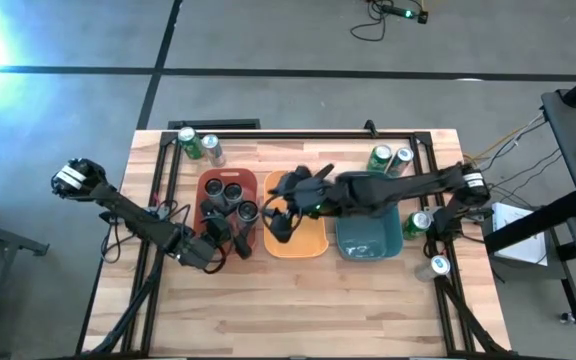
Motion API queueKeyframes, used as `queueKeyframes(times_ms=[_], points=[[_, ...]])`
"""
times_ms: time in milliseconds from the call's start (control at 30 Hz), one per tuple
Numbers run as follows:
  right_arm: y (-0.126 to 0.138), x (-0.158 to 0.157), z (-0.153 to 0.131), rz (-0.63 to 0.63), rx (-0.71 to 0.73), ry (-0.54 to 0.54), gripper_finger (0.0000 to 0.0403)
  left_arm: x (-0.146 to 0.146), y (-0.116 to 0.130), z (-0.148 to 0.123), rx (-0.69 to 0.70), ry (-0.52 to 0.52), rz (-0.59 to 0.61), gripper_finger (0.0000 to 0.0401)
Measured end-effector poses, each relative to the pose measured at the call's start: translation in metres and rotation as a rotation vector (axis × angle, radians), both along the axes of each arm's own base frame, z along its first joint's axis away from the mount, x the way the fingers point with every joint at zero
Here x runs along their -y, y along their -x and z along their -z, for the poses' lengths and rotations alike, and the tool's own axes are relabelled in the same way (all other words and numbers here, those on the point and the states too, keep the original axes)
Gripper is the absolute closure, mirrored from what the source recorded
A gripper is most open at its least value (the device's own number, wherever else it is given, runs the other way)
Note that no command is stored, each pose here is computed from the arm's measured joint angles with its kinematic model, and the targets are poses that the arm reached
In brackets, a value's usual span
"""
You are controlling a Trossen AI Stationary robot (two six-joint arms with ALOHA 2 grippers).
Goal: Sort soda cans
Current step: Put the white soda can into the orange bin
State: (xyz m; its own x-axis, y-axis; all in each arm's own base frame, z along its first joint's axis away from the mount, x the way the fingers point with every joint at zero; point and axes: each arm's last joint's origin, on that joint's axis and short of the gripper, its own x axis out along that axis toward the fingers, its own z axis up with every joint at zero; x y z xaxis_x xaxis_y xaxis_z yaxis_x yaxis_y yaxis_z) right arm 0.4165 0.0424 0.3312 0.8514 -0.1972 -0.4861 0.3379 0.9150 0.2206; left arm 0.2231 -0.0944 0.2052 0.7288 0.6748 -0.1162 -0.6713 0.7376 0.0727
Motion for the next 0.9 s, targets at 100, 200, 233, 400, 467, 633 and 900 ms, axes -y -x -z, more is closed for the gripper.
queueKeyframes(times_ms=[100, 200, 233, 400, 467, 633, 900], points=[[-0.010, -0.002, 0.015, -0.012, 0.018, -0.031, 0.0166, 0.000, 0.001, 0.001, -0.013, -0.007, 0.000, 0.0158], [-0.018, -0.003, 0.025, -0.030, 0.029, -0.047, 0.0190, -0.001, 0.002, 0.001, -0.026, -0.014, -0.004, 0.0158], [-0.021, -0.002, 0.029, -0.029, 0.022, -0.047, 0.0199, -0.001, 0.002, 0.002, -0.032, -0.017, -0.004, 0.0158], [-0.029, 0.001, 0.041, -0.031, -0.007, -0.025, 0.0251, -0.003, 0.004, 0.003, -0.033, -0.005, -0.009, 0.0158], [-0.031, 0.001, 0.044, -0.038, -0.005, -0.010, 0.0272, -0.003, 0.005, 0.004, -0.042, -0.004, -0.005, 0.0158], [-0.035, 0.001, 0.046, -0.051, 0.014, 0.011, 0.0328, -0.003, 0.006, 0.005, -0.058, -0.010, -0.005, 0.0158], [-0.052, 0.003, 0.068, -0.119, 0.029, 0.005, 0.0390, -0.004, 0.007, 0.008, -0.074, -0.005, -0.002, 0.0158]])
